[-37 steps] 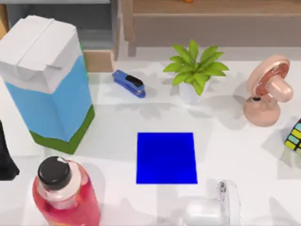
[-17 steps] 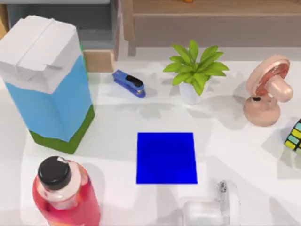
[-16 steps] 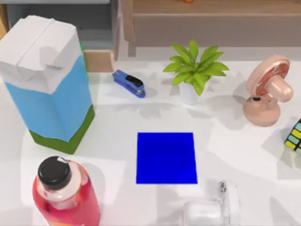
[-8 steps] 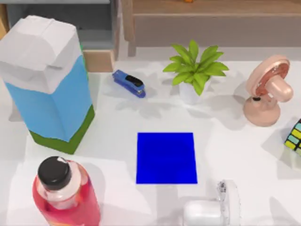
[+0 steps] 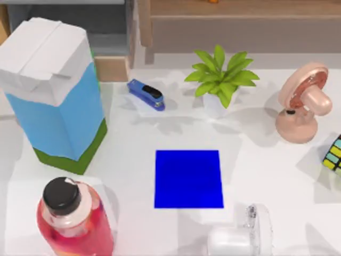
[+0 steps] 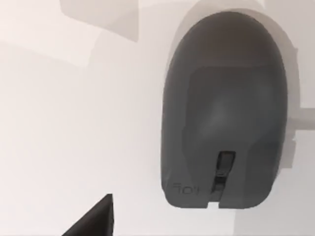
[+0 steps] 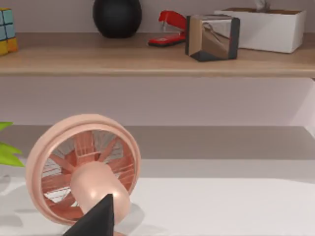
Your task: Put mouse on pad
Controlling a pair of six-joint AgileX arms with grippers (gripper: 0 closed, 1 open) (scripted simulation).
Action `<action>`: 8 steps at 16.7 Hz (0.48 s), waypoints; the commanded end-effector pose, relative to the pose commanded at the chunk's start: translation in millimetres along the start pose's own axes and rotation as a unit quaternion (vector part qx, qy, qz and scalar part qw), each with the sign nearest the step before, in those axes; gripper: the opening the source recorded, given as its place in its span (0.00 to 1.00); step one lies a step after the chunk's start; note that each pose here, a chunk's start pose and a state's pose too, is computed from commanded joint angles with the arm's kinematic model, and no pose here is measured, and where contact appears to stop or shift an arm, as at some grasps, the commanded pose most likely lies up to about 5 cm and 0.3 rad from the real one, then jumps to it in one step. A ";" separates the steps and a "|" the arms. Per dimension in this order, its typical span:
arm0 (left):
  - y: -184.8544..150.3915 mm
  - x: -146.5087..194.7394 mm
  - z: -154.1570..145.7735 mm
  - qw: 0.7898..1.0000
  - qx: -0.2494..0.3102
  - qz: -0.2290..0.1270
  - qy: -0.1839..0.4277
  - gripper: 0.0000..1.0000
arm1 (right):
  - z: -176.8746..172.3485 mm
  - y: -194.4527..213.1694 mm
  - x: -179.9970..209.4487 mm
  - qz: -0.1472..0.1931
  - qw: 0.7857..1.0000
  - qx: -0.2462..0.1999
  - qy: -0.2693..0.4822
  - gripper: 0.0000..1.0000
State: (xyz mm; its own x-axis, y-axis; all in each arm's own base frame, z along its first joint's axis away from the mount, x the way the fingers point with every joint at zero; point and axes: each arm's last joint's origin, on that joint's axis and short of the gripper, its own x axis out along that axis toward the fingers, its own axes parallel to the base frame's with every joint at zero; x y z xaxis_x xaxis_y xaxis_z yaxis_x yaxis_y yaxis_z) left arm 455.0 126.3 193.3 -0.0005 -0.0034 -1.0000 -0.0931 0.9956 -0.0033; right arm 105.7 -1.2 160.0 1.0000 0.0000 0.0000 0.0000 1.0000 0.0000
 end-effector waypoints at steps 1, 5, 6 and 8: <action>0.1 0.8 0.3 1.000 -0.001 0.000 0.002 1.00 | 0.0 0.0 0.0 0.000 1.000 0.000 0.000 1.00; -1.6 1.8 0.5 1.000 0.002 -0.001 0.002 1.00 | 0.0 0.0 0.0 0.000 1.000 0.000 0.000 1.00; -1.4 2.6 0.6 1.000 0.001 -0.001 0.003 1.00 | 0.0 0.0 0.0 0.000 1.000 0.000 0.000 1.00; -0.5 13.6 1.3 1.000 0.000 -0.001 0.004 1.00 | 0.0 0.0 0.0 0.000 1.000 0.000 0.000 1.00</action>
State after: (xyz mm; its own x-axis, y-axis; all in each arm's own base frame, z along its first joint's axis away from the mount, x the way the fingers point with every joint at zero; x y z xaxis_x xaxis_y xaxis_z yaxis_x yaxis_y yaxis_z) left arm 456.3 125.9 179.7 -0.0082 -0.0054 -1.0000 -0.0937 0.9956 -0.0046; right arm 105.7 -1.2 160.0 1.0000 0.0000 0.0000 0.0000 1.0000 0.0000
